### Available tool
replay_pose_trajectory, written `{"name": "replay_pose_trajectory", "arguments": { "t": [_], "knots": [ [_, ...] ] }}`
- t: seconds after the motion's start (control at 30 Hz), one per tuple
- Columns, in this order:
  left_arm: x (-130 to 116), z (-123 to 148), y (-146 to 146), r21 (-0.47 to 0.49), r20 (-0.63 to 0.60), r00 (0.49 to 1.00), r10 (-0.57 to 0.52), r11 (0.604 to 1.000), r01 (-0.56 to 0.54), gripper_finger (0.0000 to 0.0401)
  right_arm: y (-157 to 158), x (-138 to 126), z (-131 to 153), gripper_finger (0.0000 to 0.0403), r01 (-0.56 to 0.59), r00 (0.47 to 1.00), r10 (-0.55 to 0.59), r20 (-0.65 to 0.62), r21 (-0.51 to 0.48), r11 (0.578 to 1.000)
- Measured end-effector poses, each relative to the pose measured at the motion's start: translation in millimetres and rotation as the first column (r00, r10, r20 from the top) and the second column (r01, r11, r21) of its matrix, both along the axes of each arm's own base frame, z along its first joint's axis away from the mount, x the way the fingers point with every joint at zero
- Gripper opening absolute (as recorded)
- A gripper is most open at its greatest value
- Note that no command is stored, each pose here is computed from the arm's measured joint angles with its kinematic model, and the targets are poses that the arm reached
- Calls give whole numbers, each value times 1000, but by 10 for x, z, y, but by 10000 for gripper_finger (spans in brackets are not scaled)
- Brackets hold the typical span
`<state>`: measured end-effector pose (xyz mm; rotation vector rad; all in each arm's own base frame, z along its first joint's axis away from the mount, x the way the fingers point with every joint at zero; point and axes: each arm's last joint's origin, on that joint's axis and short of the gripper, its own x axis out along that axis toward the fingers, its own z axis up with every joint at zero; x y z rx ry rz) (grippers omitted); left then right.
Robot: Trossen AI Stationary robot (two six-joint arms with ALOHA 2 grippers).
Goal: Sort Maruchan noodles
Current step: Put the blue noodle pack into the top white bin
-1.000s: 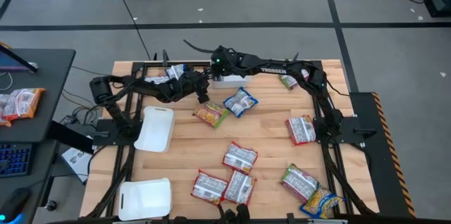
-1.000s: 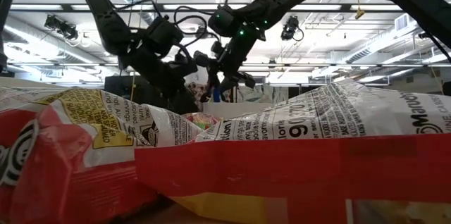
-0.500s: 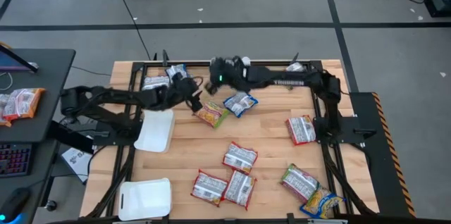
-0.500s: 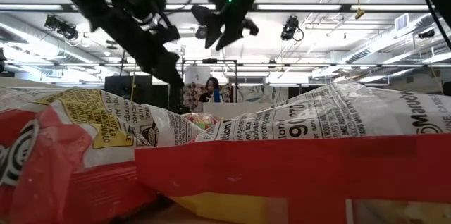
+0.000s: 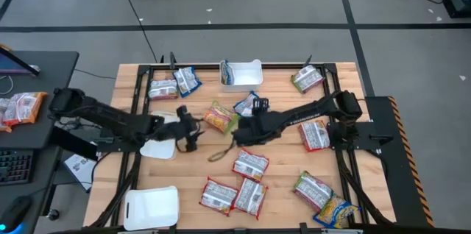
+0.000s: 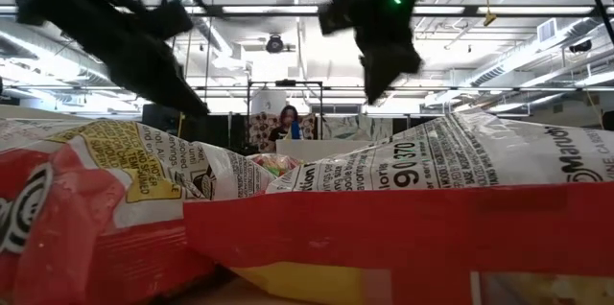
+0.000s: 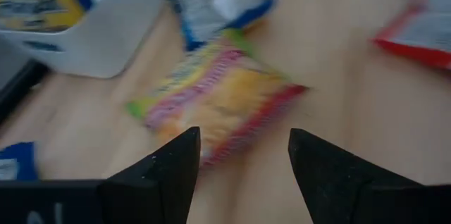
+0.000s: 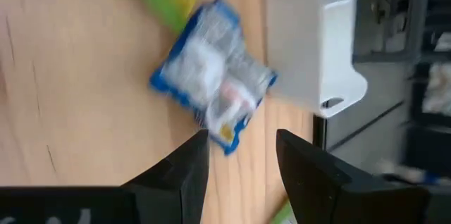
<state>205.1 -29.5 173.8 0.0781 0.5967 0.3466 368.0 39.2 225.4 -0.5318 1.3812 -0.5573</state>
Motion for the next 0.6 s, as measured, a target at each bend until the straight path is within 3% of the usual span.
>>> {"name": "replay_pose_trajectory", "arguments": {
  "t": [0.13, 0.27, 0.6],
  "knots": [
    [-99, 101, -235, -13, 50, 992, -119, 993, 120, 222, -72, -101, -323, 178, -35, 993, 39, -112, 45, 998],
    [-170, 157, -380, 2, 86, 982, -171, 985, 171, 222, -185, -156, -578, 190, -72, 984, 82, -155, 74, 995],
    [-258, 126, -530, -32, 71, 976, -206, 977, 209, 222, -267, -84, -777, 216, -260, 955, 258, -150, 5, 966]
  ]
}}
